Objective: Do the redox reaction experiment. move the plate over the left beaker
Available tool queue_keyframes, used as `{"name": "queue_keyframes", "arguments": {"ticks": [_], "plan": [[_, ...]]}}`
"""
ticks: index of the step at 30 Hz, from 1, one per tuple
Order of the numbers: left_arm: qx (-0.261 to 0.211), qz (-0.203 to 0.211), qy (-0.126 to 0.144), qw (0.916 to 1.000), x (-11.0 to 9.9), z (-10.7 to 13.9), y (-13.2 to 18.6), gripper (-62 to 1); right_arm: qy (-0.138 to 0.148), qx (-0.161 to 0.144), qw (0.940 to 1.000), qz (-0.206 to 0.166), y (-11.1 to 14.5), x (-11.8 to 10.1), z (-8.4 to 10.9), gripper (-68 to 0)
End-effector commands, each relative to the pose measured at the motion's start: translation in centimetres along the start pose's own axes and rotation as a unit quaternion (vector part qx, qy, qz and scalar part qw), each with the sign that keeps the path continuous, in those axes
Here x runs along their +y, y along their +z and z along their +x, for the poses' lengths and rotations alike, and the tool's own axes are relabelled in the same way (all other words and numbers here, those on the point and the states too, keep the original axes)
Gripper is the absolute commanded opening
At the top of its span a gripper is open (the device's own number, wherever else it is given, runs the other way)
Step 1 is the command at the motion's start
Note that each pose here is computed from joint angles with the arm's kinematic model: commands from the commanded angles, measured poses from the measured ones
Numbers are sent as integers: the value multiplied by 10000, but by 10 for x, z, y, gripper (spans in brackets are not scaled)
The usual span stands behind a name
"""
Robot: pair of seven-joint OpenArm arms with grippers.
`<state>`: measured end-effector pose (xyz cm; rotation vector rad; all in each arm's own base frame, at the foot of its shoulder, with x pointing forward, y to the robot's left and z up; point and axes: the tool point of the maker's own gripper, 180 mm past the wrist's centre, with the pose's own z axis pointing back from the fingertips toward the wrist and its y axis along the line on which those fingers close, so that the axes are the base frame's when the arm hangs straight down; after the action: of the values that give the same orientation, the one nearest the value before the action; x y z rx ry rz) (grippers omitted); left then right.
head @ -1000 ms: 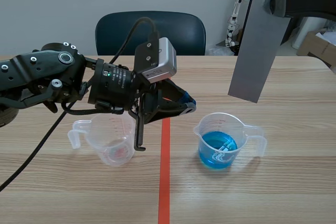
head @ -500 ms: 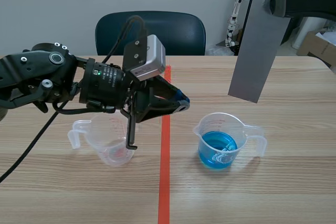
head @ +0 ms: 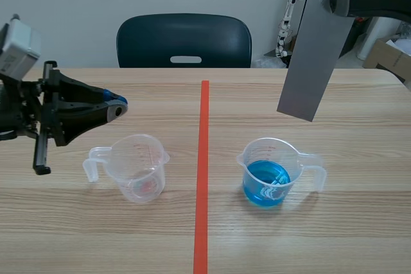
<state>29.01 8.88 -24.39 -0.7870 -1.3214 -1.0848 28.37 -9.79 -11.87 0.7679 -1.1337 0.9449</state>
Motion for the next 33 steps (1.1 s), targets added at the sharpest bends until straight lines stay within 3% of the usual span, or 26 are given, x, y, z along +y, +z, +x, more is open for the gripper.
{"name": "queue_keyframes", "arguments": {"ticks": [1,11,17,21,28,33], "plan": [[-249,127,5,9996,2,12,13,-586,110,-218,9997,-5,1,-2,14,-669],[-301,845,469,9949,-10,0,90,-586,511,-184,9985,-114,-18,-3,1,-669],[-370,1404,813,9861,-25,-12,120,-586,670,-229,9973,-177,-33,-6,8,-669],[-565,2086,985,9714,-28,-20,144,-586,617,-261,9976,-149,-45,-4,10,-669],[-906,3272,1037,9349,-42,-32,181,-582,584,-408,9975,5,-65,4,18,-669],[-959,3618,874,9232,-64,-41,181,-582,460,-333,9983,118,-85,12,18,-669]]}}
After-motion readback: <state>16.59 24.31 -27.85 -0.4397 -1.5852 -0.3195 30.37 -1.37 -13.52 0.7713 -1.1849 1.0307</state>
